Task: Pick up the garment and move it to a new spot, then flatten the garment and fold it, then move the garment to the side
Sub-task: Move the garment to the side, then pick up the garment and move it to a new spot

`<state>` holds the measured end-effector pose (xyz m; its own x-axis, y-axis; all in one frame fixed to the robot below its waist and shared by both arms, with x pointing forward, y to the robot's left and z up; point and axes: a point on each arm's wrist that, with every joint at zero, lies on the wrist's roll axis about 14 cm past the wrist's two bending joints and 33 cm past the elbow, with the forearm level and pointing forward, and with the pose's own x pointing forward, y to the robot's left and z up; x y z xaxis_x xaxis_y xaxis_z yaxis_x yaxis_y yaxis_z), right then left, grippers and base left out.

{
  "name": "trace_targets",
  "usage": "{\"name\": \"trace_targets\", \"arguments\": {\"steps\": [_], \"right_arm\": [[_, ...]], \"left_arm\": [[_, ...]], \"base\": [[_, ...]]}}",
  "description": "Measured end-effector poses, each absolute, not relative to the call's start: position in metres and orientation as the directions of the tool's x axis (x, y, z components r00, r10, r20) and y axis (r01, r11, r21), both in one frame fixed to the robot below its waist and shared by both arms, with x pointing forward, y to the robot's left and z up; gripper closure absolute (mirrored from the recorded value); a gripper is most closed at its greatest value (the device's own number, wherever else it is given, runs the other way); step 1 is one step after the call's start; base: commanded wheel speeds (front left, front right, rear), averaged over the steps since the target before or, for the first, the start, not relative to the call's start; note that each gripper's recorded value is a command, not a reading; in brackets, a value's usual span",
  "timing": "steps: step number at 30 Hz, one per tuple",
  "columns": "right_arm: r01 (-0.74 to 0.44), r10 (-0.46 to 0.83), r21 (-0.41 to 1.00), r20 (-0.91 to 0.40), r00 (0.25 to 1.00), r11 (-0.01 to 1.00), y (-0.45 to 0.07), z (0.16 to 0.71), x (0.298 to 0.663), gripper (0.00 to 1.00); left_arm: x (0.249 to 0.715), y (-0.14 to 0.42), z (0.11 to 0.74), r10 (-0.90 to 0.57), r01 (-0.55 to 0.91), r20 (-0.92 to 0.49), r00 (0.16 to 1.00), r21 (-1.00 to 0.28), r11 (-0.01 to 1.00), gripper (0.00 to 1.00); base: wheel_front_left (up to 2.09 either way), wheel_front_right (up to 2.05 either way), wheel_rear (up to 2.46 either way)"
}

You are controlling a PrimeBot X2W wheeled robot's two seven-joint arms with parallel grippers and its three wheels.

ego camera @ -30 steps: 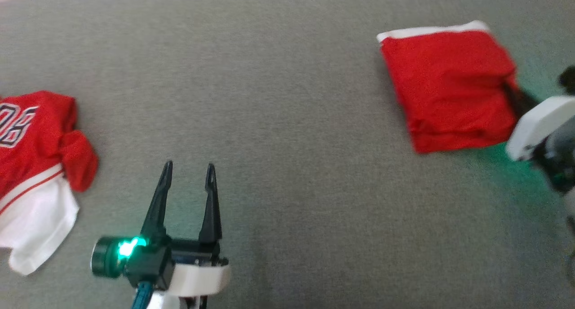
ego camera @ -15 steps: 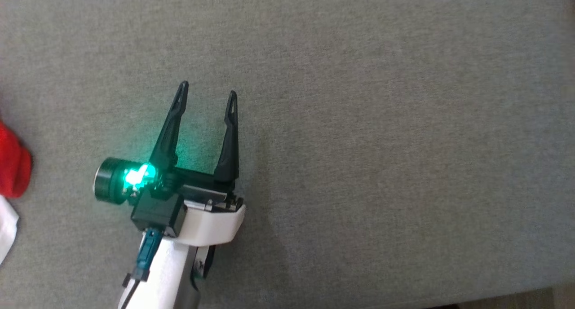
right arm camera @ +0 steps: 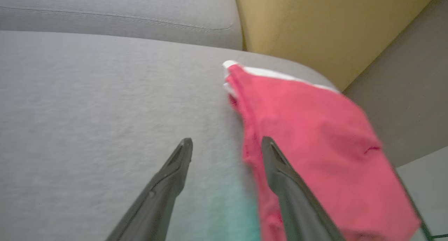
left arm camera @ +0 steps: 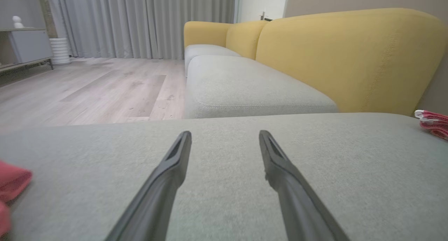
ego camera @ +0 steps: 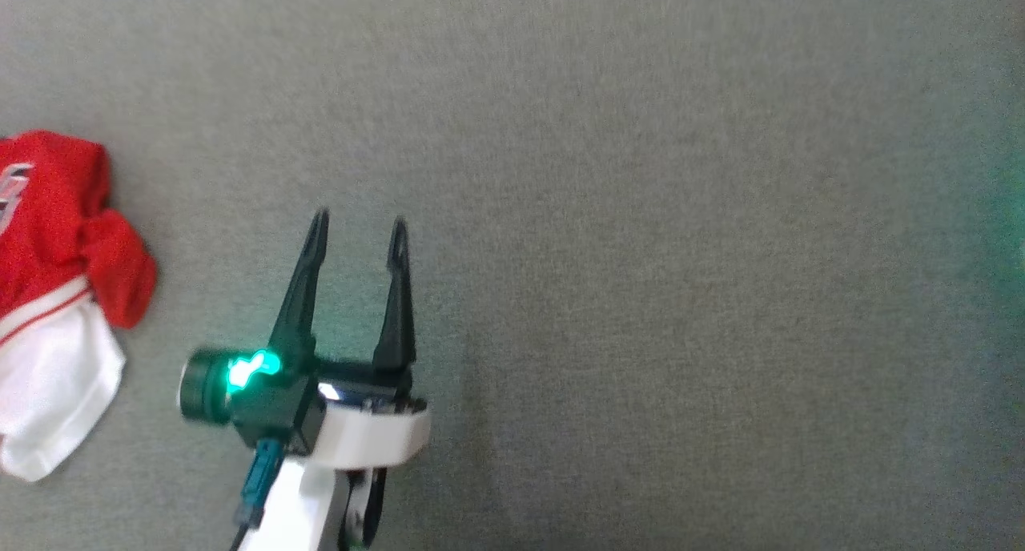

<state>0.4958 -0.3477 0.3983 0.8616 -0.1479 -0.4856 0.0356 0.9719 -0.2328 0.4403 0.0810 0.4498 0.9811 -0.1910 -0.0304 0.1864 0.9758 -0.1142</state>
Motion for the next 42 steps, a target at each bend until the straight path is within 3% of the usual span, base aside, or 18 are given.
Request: {"name": "trace_targets", "arguments": {"steps": [10, 16, 22, 25, 30, 42], "right_arm": [[-0.147, 0.165, 0.079, -0.356, 0.92, 0.986, -0.186, 0.391, 0.419, 0.0], [-0.196, 0.223, 0.142, -0.211, 0.952, 0.97, -0.143, 0.424, 0.389, 0.0], [-0.199, 0.195, 0.13, 0.04, 0.98, 0.971, -0.137, 0.495, 0.365, 0.0], [-0.16, 0.159, 0.126, 0.018, 0.987, 0.979, -0.148, 0.485, 0.342, 0.0], [-0.189, 0.193, 0.115, -0.018, 0.981, 0.975, -0.136, 0.473, 0.321, 0.0], [-0.189, 0.189, 0.11, 0.012, 0.982, 0.976, -0.134, 0.48, 0.311, 0.0]], "left_arm": [[0.376, 0.115, 0.465, -0.087, 0.08, -0.053, 0.995, -0.108, 0.991, 0.0], [0.347, 0.133, 0.486, -0.043, 0.044, 0.009, 0.999, -0.059, 0.997, 0.0], [0.321, 0.145, 0.493, -0.005, 0.007, 0.038, 0.999, -0.047, 0.999, 0.0], [0.308, 0.149, 0.486, 0.0, 0.0, 0.025, 1.0, 0.008, 1.0, 0.0], [0.299, 0.158, 0.486, 0.037, -0.037, 0.031, 0.999, 0.009, 0.999, 0.0], [0.297, 0.163, 0.486, 0.048, -0.049, 0.032, 0.998, 0.014, 0.999, 0.0]], "base": [[0.0, 0.0, 0.0], [0.0, 0.0, 0.0], [0.0, 0.0, 0.0], [0.0, 0.0, 0.0], [0.0, 0.0, 0.0], [0.0, 0.0, 0.0]]}}
